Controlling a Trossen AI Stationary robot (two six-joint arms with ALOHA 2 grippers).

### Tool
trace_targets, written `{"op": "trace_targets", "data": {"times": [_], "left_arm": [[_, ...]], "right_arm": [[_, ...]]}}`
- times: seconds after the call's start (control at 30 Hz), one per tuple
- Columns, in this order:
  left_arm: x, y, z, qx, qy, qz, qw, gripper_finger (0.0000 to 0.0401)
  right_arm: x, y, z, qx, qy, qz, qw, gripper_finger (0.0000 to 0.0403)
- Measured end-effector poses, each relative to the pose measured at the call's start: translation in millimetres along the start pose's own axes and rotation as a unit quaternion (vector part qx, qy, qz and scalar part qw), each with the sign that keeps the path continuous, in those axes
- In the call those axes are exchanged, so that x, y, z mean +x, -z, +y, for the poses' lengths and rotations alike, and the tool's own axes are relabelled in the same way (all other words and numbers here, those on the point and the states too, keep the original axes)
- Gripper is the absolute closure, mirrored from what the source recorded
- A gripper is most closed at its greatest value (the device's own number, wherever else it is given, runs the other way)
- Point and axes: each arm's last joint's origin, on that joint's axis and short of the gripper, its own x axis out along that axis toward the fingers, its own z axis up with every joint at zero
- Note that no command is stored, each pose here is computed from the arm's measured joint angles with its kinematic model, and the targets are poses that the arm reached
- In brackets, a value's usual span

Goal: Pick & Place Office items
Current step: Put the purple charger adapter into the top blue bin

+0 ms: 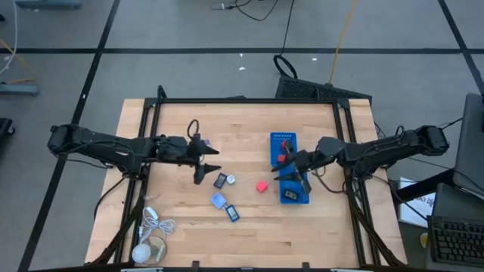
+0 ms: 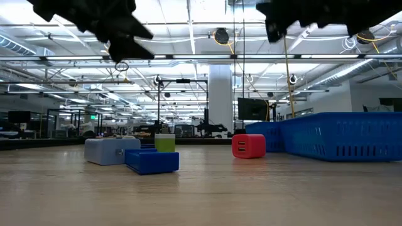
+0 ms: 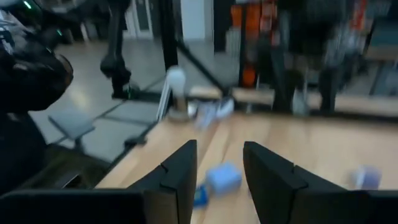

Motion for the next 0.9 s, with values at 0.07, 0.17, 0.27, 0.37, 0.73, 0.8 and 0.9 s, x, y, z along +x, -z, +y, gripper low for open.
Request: {"op": "trace_targets", "data": {"times": [0.07, 0.17, 0.27, 0.37, 0.73, 0.8, 0.9], "left_arm": [[0, 7, 4, -0.035, -0.043, 0.029, 0.998, 0.0105], [-3, 17, 12, -0.086, -0.131, 0.058, 0.986, 0.0105], [-3, 24, 20, -0.128, -0.199, 0.071, 0.969, 0.0105], [4, 30, 28, -0.159, -0.236, 0.084, 0.955, 0.0105], [45, 62, 72, -0.284, -0.339, 0.157, 0.883, 0.0105], [49, 66, 80, -0.294, -0.355, 0.164, 0.872, 0.0105], [57, 71, 88, -0.300, -0.366, 0.162, 0.866, 0.0105]], "right_arm": [[0, -6, 0, -0.030, 0.000, -0.028, 0.999, 0.0285], [-1, -11, 0, -0.053, 0.001, -0.053, 0.997, 0.0286], [-1, -12, 0, -0.076, 0.005, -0.063, 0.995, 0.0286], [0, -13, -1, -0.089, 0.019, -0.067, 0.994, 0.0287], [13, 4, -8, -0.071, 0.068, -0.026, 0.995, 0.0291], [15, 7, -9, -0.078, 0.068, -0.022, 0.994, 0.0291], [16, 9, -9, -0.079, 0.069, -0.020, 0.994, 0.0291]]}}
